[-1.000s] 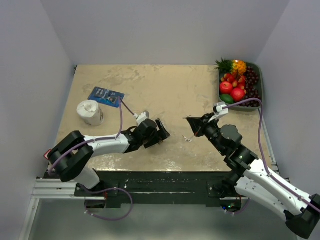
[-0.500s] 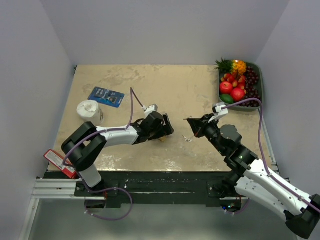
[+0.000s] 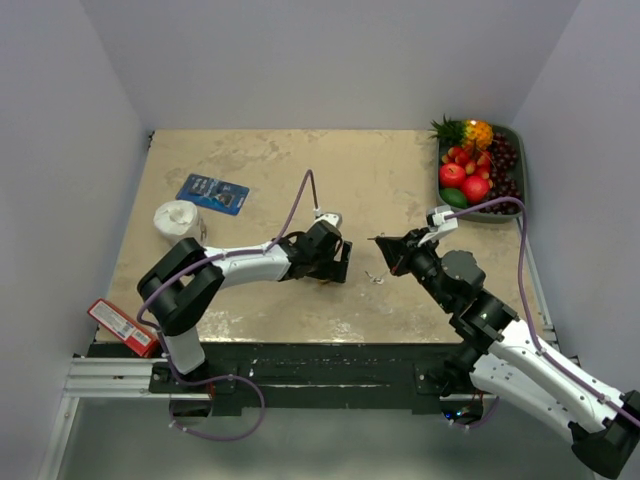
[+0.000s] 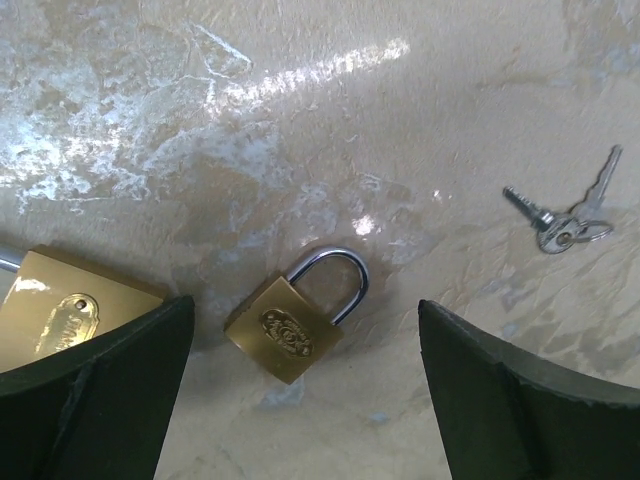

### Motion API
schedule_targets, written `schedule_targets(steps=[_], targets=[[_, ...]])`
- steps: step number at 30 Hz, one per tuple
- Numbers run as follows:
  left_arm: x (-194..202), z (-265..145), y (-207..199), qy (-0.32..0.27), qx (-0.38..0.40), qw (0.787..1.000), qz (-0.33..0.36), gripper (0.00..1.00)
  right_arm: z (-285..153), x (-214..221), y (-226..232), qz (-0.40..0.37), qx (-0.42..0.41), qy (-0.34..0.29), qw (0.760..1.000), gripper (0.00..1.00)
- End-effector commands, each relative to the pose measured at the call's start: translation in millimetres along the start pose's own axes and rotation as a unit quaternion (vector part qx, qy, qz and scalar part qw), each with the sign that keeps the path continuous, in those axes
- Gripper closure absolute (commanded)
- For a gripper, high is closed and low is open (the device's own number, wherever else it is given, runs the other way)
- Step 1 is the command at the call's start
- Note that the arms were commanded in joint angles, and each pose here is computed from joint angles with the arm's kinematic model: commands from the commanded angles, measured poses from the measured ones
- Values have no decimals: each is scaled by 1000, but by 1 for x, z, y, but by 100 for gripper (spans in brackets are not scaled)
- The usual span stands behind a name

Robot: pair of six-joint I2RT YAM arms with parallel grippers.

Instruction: Unlock with the key

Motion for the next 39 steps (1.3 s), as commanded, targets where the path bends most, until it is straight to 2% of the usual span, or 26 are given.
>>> schedule_targets(steps=[1, 7, 12, 17, 25, 29, 30, 34, 37, 39], targets=[[-6, -10, 1, 10, 4, 995, 97, 2, -2, -10, -4, 7, 11, -20, 1000, 100], [-11, -6, 3, 10, -5, 989, 144, 6, -3, -8, -2, 12, 6, -18, 1000, 100], [-13, -5, -11, 18, 36, 976, 215, 13, -2, -8, 0, 12, 1, -15, 1000, 100], [1, -6, -19, 53, 80, 956, 276, 18, -1, -7, 1, 14, 0, -13, 1000, 100], [13, -1, -6, 78, 68, 944, 314, 20, -1, -3, 2, 19, -4, -11, 1000, 100], [17, 2, 1, 91, 52, 941, 321, 27, 0, -3, 1, 18, -1, -10, 1000, 100], [14, 2, 6, 86, 37, 942, 322, 31, -1, -4, 1, 19, -1, -11, 1000, 100], [13, 2, 14, 80, 19, 943, 324, 36, 0, -3, 2, 21, -4, -10, 1000, 100], [16, 5, 15, 84, 15, 942, 324, 45, 1, -1, 2, 22, -3, -8, 1000, 100], [19, 7, 19, 89, 7, 943, 320, 55, 1, -1, 2, 22, -4, -6, 1000, 100]])
Point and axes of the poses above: each gripper's point midway between its finger pads, its own z axis out along the fingers, its own y axis along the line the jaws close on, x = y × z, the point moved 2 cm from there along -z, back along the fingers, and after that the axes turned 14 degrees about -z, right-handed, at the moved point
